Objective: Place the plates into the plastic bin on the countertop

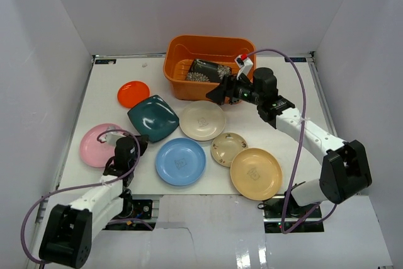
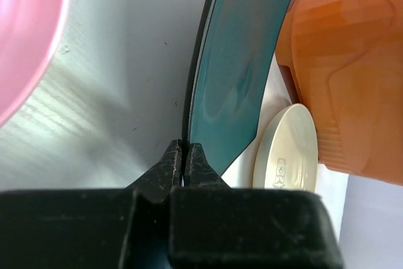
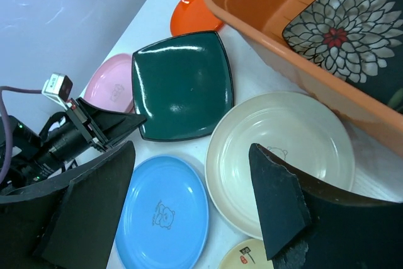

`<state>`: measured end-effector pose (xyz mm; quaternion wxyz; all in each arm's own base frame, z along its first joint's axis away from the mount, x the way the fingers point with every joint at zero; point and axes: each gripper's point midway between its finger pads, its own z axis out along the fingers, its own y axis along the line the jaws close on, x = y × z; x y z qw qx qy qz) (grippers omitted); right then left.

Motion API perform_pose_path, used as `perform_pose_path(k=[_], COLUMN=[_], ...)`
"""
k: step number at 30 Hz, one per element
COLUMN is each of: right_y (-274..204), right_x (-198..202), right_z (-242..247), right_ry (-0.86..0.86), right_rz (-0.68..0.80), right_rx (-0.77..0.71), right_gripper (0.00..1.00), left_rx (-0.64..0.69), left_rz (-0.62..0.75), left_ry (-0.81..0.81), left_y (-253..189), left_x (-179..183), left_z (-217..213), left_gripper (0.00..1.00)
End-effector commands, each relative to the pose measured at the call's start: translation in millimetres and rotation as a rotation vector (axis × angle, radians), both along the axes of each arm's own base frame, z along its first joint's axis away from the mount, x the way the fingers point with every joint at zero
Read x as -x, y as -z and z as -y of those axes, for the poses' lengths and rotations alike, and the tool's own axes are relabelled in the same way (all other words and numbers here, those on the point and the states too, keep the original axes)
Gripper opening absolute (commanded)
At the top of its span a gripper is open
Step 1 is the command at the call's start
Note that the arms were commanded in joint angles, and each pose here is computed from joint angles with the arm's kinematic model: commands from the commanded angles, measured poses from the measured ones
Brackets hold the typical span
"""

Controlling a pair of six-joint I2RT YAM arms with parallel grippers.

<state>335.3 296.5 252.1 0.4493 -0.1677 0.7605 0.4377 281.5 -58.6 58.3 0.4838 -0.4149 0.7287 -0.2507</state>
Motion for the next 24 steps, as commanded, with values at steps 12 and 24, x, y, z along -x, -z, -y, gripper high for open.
perform_pose_path(k=[12,24], right_y=[53.1,87.9], right_x=[31.7,-4.6], right_z=[-95.5,-150.7], right_ry=[-0.277,-0.299], right_rz=[-0.136,-0.195], right_rx=[-0.024,-0.027], right_gripper=[0.96,0.97], left_rx=[-0.085,-0.093], left_rz=[0.14,0.264], left_ry=[-0.019,-0.026], left_y=[-70.2,-126.4], left_x=[0.5,-1.5], left_z=[-12.7,-15.2], left_gripper=[0.0,0.0])
